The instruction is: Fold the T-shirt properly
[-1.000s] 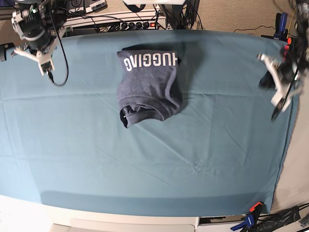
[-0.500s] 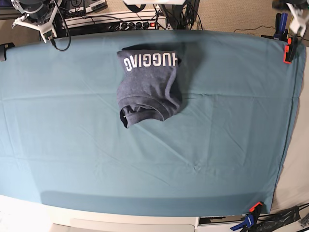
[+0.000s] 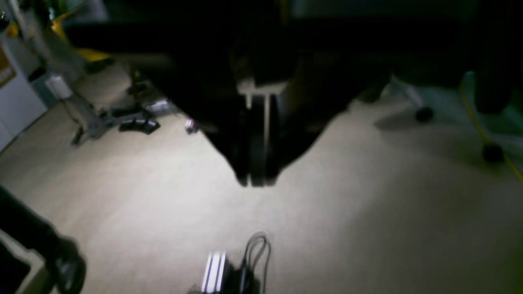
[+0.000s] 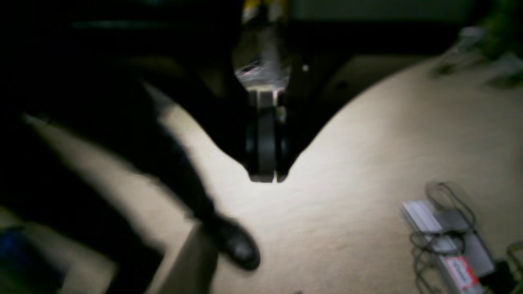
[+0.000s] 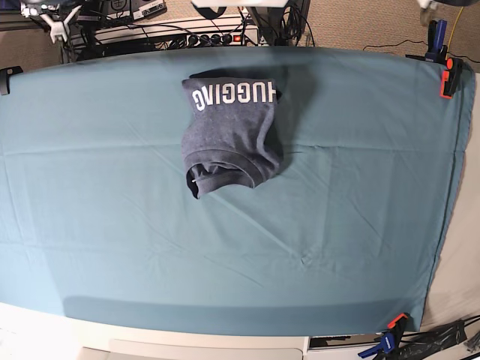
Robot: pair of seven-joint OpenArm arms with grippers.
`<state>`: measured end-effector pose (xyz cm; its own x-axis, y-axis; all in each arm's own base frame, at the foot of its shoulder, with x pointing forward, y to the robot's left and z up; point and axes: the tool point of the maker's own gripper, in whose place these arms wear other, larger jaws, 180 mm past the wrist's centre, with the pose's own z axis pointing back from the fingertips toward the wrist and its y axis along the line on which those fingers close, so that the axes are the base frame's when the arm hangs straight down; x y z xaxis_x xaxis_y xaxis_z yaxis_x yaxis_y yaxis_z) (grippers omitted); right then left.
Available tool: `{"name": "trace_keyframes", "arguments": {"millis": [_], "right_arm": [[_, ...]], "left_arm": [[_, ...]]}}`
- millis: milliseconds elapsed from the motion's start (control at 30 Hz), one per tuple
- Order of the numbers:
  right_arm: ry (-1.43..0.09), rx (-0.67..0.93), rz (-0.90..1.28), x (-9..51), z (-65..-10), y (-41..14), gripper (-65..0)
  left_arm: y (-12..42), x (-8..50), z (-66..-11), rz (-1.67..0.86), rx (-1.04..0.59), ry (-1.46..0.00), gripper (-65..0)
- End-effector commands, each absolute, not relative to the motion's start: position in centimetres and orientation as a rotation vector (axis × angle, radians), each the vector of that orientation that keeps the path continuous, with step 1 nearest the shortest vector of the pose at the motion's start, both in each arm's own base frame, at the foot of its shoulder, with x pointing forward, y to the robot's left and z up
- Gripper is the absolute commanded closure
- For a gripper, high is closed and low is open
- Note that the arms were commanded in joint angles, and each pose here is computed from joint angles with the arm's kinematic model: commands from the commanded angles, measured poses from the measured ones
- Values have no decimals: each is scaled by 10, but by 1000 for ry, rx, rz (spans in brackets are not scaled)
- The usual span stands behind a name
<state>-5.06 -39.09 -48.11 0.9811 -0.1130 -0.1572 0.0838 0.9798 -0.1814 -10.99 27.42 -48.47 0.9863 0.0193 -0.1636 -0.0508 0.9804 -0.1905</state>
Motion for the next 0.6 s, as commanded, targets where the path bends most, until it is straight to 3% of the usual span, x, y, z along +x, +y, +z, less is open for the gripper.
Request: {"name": "trace_keyframes", "arguments": {"millis": [0, 333, 567], "right_arm": [[188, -191, -126, -54, -482, -406, 0], [102, -145, -342, -43, -541, -424, 0], [-17, -150, -323, -38, -580, -401, 0]], "left_arm": [[278, -120, -491, 26, -184, 197, 0], [266, -121, -574, -29, -134, 300, 0], [258, -106, -617, -200, 8, 217, 0]]}}
